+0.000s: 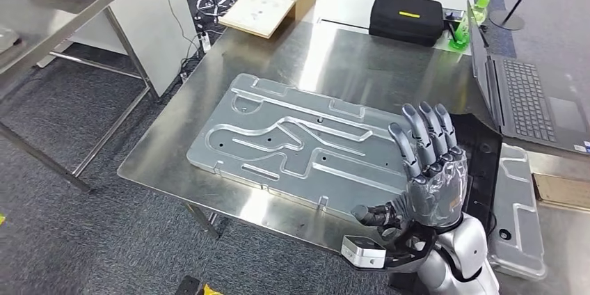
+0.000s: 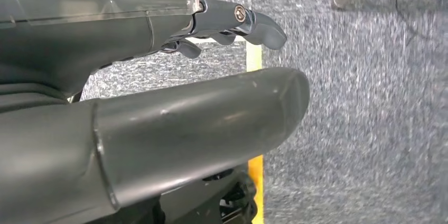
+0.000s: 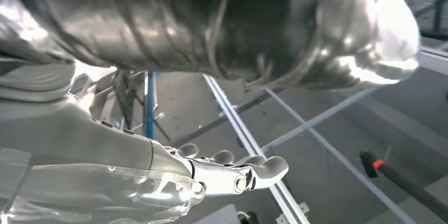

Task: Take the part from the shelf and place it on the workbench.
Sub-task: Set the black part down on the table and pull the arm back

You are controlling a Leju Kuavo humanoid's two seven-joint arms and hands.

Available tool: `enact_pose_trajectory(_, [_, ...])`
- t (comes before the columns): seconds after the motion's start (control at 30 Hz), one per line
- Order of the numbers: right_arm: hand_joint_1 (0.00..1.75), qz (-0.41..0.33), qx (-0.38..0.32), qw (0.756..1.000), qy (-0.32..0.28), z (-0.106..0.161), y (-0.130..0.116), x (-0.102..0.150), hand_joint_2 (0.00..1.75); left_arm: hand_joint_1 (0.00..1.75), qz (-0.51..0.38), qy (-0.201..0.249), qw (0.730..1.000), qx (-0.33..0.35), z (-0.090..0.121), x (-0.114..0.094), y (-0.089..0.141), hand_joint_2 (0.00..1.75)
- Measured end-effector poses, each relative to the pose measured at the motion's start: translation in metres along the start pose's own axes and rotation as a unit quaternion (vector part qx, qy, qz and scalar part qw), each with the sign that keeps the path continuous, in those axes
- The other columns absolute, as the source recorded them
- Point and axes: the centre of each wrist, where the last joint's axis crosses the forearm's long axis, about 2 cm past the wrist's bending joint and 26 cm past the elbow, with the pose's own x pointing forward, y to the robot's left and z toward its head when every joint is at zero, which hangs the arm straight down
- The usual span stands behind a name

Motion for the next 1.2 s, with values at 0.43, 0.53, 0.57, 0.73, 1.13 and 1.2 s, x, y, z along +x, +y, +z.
enact_pose_trajectory(0.43, [0.00, -0.022, -0.014, 1.000, -0.007, -0.024, 0.015, -0.001, 0.00, 0.00, 0.017, -0.014, 1.000, 0.004, -0.002, 0.005, -0.002, 0.00])
enact_pose_trajectory(0.53, [0.00, -0.027, -0.015, 0.999, -0.011, -0.028, 0.019, 0.000, 0.00, 0.00, 0.020, -0.014, 1.000, 0.006, -0.003, 0.006, -0.002, 0.00])
enact_pose_trajectory(0.57, [0.00, -0.028, -0.016, 0.999, -0.012, -0.029, 0.019, 0.001, 0.00, 0.00, 0.020, -0.013, 1.000, 0.008, -0.003, 0.006, -0.002, 0.00])
enact_pose_trajectory(0.73, [0.00, -0.038, -0.012, 0.999, -0.014, -0.032, 0.026, 0.004, 0.00, 0.00, 0.021, 0.003, 1.000, 0.017, 0.000, 0.001, 0.000, 0.00])
enact_pose_trajectory(1.13, [0.00, -0.044, 0.000, 0.999, -0.012, -0.029, 0.033, 0.006, 0.00, 0.00, 0.026, 0.014, 0.999, 0.020, 0.003, -0.004, -0.001, 0.00])
enact_pose_trajectory(1.2, [0.00, -0.044, -0.001, 0.999, -0.013, -0.030, 0.033, 0.006, 0.00, 0.00, 0.025, 0.016, 0.999, 0.020, 0.004, -0.006, -0.001, 0.00])
